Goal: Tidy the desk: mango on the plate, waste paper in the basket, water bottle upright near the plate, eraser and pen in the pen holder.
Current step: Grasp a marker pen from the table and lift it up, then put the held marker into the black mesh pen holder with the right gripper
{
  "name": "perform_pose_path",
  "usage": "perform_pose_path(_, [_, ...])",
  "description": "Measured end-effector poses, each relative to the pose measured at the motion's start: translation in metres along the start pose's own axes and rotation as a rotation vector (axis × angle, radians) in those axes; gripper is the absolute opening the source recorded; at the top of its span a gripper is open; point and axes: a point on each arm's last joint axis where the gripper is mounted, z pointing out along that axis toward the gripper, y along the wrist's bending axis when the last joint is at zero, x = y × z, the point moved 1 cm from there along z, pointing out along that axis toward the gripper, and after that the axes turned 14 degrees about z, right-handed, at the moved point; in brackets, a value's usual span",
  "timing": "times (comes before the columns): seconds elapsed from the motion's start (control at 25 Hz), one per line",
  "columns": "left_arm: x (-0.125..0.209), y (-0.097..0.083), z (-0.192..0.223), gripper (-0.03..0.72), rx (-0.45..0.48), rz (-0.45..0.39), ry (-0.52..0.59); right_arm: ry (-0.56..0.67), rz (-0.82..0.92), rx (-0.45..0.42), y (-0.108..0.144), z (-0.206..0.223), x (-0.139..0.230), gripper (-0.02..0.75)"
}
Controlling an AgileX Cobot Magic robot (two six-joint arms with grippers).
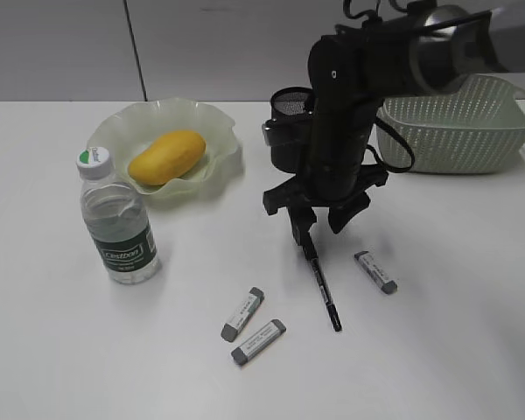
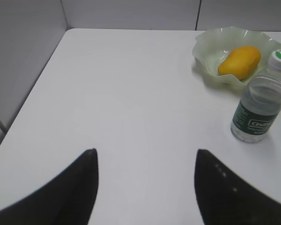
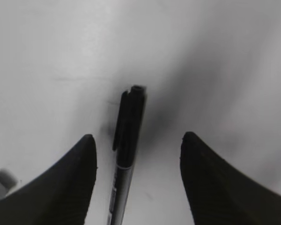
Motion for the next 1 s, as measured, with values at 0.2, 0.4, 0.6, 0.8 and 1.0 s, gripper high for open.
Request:
perform_pose_path(0.2, [0.0, 0.0, 0.0, 0.478, 0.0, 0.0, 0.0, 0.034, 0.004, 0.013, -0.001, 0.024, 0.001, 0.407])
perform_pose_path(0.4, [0.0, 0.0, 0.0, 0.453, 0.0, 0.0, 0.0, -0.014, -0.004, 0.002, 0.0, 0.021, -0.004, 0.139])
perform_pose_path(0.6, [0.0, 0.0, 0.0, 0.437, 0.0, 0.0, 0.0, -0.547, -0.049, -0.121, 0.002, -0.076, -0.03, 0.141])
perform_pose_path(0.8, [0.0, 0.0, 0.0, 0.436, 0.0, 0.0, 0.0, -1.207, -0.192, -0.417, -0.017, -0.171, -0.05, 0.141])
perform_pose_path(1.0, [0.0, 0.0, 0.0, 0.435, 0.0, 0.0, 0.0, -1.314, -0.113, -0.491, -0.057, -0.124, -0.081, 0.141])
